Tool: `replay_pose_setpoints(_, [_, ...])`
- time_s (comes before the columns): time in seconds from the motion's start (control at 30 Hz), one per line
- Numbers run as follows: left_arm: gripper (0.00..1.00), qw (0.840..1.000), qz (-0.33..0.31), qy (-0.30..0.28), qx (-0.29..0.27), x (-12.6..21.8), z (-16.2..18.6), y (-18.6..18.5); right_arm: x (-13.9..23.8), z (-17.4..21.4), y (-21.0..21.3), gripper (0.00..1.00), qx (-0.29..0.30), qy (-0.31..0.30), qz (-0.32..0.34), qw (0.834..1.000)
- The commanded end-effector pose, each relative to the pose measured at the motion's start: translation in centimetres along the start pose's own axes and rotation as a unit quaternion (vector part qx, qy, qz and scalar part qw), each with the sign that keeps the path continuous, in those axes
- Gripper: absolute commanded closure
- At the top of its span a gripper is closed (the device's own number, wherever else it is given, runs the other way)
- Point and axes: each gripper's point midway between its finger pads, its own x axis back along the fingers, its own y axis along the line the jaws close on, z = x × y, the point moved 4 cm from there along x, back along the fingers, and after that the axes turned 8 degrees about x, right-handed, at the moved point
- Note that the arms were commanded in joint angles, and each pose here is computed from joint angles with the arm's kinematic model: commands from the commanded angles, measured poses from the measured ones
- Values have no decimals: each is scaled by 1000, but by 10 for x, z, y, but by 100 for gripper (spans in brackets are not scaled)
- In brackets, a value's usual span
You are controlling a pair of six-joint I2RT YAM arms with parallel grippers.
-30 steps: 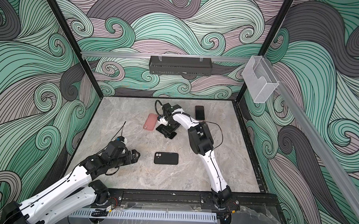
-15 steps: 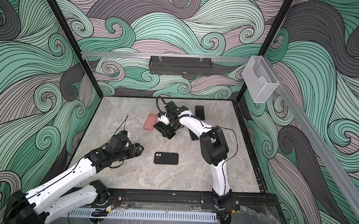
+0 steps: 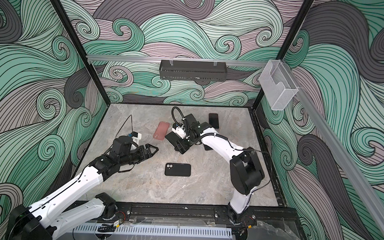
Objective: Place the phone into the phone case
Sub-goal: 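Carry the black phone toward the left gripper while the left gripper rises to meet it, then grasp the phone's edge with the left gripper while the right gripper holds it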
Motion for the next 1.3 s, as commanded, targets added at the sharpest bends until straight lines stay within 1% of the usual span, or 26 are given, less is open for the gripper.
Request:
replay_pose_setpoints(0.0, [20,998,66,9,-1,1,-10,-30,17,-20,16,100,15,-61,0,998])
replay_pose_setpoints(0.1, [26,996,82,22,2,-4,-12,-38,21,-19,25,100,18,-73,4,997])
replay_pose_setpoints(0.23, [27,994,107,34,9,-9,-15,-47,25,-18,37,100,20,-86,2,996])
replay_pose_setpoints(0.3, [30,992,119,36,12,-10,-17,-52,25,-17,42,100,25,-86,6,996])
replay_pose_setpoints(0.4, [34,992,123,38,15,-12,-20,-55,28,-17,48,100,29,-91,4,995])
replay_pose_setpoints(0.5, [37,991,125,44,20,-15,-20,-55,32,-20,54,100,33,-101,2,994])
replay_pose_setpoints(0.6, [43,990,128,51,27,-17,-20,-55,34,-23,58,100,33,-112,2,993])
replay_pose_setpoints(0.67, [45,990,129,55,31,-18,-20,-55,35,-24,61,100,34,-117,0,993])
replay_pose_setpoints(0.8, [55,989,132,62,33,-20,-20,-57,34,-25,65,100,36,-117,-6,993])
replay_pose_setpoints(1.0, [65,987,141,68,35,-20,-22,-61,31,-26,71,100,40,-117,-8,992])
replay_pose_setpoints(1.27, [91,985,151,78,39,-20,-23,-63,30,-27,74,100,35,-119,-8,992])
